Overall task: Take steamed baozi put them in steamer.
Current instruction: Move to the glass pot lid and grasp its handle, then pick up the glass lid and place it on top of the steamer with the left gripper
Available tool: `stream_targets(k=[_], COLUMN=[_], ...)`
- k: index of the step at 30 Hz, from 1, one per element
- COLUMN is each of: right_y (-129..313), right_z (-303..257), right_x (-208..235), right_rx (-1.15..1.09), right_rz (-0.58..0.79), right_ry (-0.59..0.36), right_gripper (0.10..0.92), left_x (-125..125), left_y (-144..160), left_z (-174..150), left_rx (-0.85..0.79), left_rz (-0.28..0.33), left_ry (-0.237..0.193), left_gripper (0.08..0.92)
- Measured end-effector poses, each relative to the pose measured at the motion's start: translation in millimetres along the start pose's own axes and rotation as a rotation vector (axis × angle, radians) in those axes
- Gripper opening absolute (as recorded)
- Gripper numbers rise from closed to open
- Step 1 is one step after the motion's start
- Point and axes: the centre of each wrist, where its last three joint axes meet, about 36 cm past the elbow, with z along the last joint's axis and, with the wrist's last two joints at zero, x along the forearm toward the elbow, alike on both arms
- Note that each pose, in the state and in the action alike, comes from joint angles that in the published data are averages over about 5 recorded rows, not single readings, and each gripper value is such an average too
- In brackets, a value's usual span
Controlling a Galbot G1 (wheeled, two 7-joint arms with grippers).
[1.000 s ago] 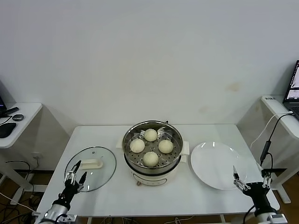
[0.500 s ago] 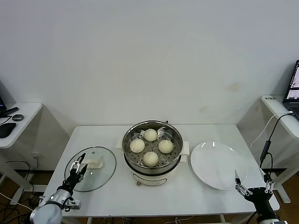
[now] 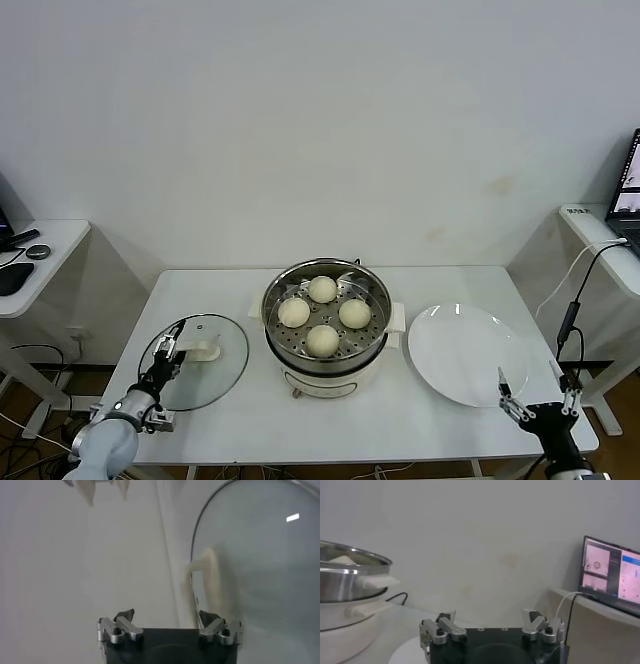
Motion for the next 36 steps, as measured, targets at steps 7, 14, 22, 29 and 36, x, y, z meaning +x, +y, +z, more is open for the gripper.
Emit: stream_targets(k=[7, 14, 22, 29, 36], right_y=[4.4, 8.8, 13.6, 17.8, 23.9], right_z=[0.2, 0.4, -2.1, -3.9, -4.6], right_x=[0.1, 0.1, -1.8, -3.3, -4.6], right_rx=[-0.009, -0.017, -0.022, -0.023, -0.021], right_rz=[-0.012, -0.023, -0.043, -0.068, -0.097], right_ry=[0.006, 0.009, 0.006, 0.002, -0.001], right_gripper=[0.823, 0.823, 0.823, 0.823, 0.823], left_x=[-9.9, -13.7, -9.6, 6.7, 36.9], left_y=[-1.6, -7.1, -7.6, 11.2, 52.7], left_z=[2.6, 3.5, 4.3, 4.7, -1.3], left_rx=[0.006, 0.029, 0.073, 0.091, 0.088], left_rz=[0.01, 0.019, -0.025, -0.089, -0.163], left_ry=[0.003, 0.006, 0.006, 0.027, 0.07], left_gripper=[0.637, 0.438, 0.211, 0.165, 0.165])
